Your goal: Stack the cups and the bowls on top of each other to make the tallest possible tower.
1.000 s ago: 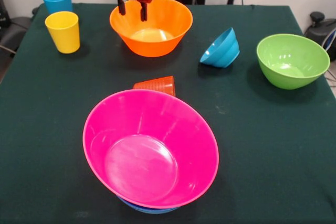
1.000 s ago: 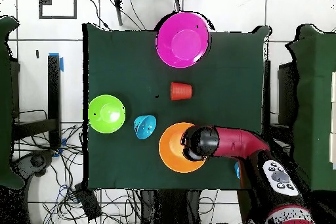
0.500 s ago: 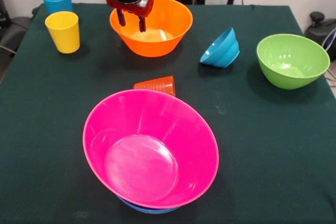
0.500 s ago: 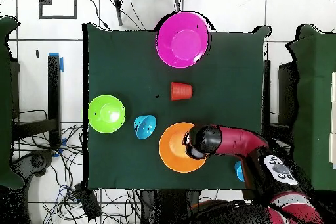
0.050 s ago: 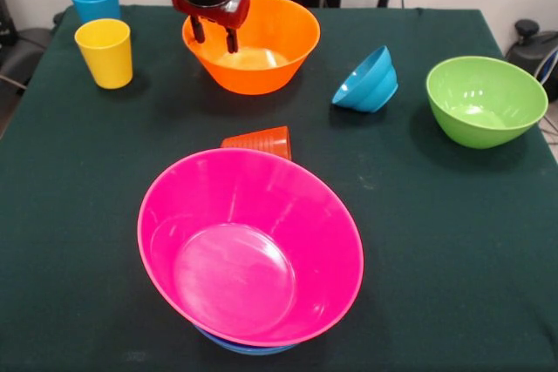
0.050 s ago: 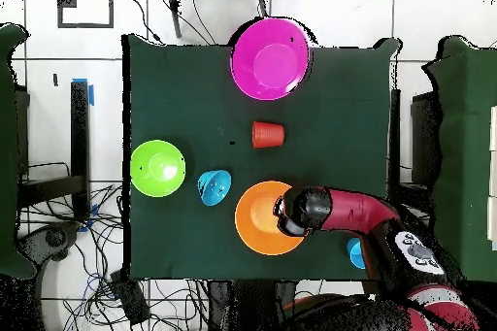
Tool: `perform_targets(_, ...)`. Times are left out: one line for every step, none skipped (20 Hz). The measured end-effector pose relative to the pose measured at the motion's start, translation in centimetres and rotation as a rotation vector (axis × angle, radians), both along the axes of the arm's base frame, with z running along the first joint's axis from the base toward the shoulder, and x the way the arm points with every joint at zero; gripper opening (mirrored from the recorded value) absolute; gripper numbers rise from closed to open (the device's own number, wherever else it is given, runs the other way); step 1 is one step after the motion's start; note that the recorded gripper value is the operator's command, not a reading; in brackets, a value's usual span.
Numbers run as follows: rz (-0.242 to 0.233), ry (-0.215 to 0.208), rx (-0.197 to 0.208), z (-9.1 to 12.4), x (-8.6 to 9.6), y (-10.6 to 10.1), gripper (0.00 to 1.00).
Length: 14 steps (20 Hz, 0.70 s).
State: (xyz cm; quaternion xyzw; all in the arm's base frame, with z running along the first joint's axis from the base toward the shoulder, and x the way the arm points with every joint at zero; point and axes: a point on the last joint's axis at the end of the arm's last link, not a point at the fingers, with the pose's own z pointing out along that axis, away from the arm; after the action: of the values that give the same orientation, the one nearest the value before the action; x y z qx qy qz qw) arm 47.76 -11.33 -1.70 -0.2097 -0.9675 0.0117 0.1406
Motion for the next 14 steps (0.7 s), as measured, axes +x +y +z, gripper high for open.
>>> perform_targets(0.0, -0.001, -0.001, 0.04, 0.02, -0.02, 1.0)
perform_targets(0.0, -0.002, -0.001, 0.08, 0.05, -0.04, 1.0)
perform_targets(0.0, -0.002, -0.002, 0.11, 0.07, -0.06, 1.0)
perform_targets(0.0, -0.005, -0.003, 0.15, 0.11, -0.08, 1.0)
perform_targets(0.001, -0.007, -0.004, 0.15, 0.14, -0.06, 1.0)
perform_targets(0.001, -0.008, -0.005, 0.14, 0.16, -0.05, 1.0)
perform_targets(0.002, -0.009, -0.005, 0.14, 0.16, -0.04, 1.0)
perform_targets(0.002, -0.011, -0.006, 0.13, 0.18, -0.02, 1.0)
perform_targets(0.002, -0.015, -0.006, 0.1, 0.19, -0.03, 1.0)
perform_targets(0.002, -0.019, -0.007, 0.08, 0.21, -0.03, 1.0)
perform_targets(0.002, -0.022, -0.007, 0.06, 0.22, -0.03, 1.0)
perform_targets(0.002, -0.033, -0.009, -0.02, 0.24, -0.04, 1.0)
perform_targets(0.002, -0.041, -0.011, -0.09, 0.25, -0.02, 1.0)
perform_targets(0.003, -0.047, -0.012, -0.18, 0.21, 0.01, 1.0)
